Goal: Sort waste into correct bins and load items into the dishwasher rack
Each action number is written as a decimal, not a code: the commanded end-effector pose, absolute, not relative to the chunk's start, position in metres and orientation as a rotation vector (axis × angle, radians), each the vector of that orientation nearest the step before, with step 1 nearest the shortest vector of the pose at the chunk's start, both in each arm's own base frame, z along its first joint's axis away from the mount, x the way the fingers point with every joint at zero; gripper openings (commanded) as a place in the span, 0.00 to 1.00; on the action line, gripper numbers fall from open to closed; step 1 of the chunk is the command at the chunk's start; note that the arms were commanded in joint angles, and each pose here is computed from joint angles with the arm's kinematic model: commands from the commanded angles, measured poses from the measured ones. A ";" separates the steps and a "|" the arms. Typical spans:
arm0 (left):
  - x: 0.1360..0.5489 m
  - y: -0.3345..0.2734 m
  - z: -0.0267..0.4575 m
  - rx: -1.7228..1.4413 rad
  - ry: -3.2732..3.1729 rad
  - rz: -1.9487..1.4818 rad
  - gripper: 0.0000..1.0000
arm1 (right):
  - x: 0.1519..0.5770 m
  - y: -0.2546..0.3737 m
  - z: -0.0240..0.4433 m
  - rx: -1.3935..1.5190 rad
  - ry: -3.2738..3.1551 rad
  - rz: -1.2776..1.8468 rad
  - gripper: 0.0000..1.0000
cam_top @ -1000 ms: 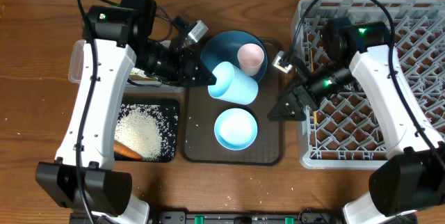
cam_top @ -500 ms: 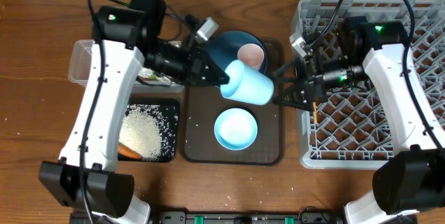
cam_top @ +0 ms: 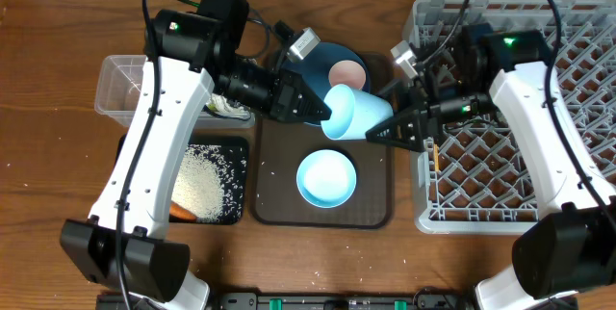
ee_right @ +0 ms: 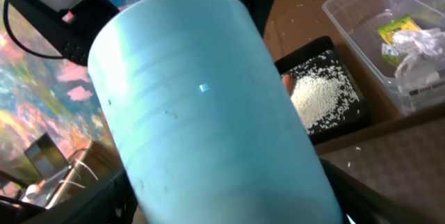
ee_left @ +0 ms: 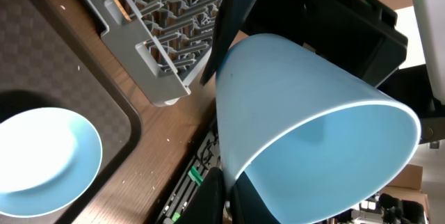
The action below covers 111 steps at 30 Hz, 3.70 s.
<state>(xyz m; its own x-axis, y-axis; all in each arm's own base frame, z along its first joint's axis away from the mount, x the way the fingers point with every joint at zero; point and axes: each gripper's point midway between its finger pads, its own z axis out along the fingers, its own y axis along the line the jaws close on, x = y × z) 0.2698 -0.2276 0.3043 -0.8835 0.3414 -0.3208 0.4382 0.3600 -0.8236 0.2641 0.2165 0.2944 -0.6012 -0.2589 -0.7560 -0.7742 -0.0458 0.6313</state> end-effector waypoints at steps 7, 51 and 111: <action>0.267 -0.229 0.298 0.774 2.526 -1.517 0.06 | 0.267 0.218 0.306 -1.075 1.749 1.701 0.70; 0.287 -0.215 0.274 0.736 2.629 -1.256 0.08 | 0.274 0.206 0.286 -1.131 1.839 1.581 0.79; 0.253 -0.163 0.057 0.137 3.222 -0.619 0.06 | 0.276 0.167 0.213 -1.078 2.261 1.405 0.99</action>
